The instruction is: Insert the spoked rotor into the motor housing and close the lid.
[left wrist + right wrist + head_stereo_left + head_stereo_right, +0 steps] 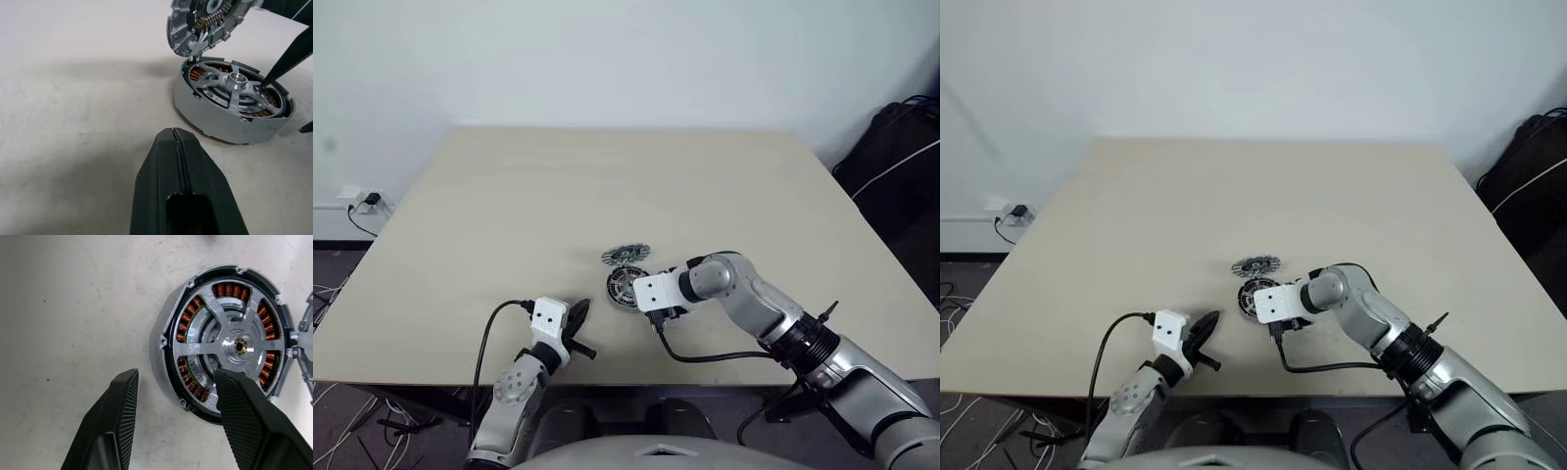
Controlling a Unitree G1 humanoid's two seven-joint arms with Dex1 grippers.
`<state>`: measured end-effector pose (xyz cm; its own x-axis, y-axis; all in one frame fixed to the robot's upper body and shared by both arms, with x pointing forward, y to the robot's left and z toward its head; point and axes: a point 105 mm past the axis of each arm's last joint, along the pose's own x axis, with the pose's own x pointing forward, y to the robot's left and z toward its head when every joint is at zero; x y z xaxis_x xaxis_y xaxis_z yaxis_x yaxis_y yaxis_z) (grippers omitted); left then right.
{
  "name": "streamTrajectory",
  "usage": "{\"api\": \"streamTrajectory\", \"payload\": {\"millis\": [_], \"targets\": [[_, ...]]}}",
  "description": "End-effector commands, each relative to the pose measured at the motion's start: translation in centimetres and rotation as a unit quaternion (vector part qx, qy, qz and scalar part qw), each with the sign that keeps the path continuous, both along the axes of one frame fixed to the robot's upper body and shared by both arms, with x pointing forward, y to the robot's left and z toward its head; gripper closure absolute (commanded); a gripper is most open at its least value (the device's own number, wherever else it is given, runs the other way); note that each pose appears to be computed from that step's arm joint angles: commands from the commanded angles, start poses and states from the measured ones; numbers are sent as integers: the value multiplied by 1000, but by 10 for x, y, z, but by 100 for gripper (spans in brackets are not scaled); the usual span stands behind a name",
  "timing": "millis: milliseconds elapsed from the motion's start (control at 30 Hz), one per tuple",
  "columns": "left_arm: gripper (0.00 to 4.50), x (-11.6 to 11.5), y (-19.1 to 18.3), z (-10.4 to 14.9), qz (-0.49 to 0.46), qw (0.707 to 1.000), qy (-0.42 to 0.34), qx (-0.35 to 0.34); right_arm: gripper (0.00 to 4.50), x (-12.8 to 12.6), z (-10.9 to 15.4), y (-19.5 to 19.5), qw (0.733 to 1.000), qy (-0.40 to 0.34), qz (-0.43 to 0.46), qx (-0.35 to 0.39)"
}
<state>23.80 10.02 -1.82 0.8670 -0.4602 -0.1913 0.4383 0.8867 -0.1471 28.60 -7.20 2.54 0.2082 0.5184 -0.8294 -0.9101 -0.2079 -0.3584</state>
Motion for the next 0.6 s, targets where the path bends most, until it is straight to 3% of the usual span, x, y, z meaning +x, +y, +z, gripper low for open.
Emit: {"api": "streamTrajectory", "payload": {"millis": [33,67,167,367,600], "targets": [[450,4,0,6,-4,1000,-22,1,190,5,4,1,1000,-14,4,1],[450,4,0,6,-4,1000,-22,1,190,5,2,1,1000,-13,3,-1],[450,5,-1,2,-4,1000,-20,0,250,6,-1,-2,1000,-13,0,-7],[450,8,-3,2,-6,1000,-23,-1,434,8,-4,-5,1000,-15,-5,-10],[450,5,-9,10,-8,1000,-29,-4,439,11,0,-7,1000,-23,-13,-4]]}}
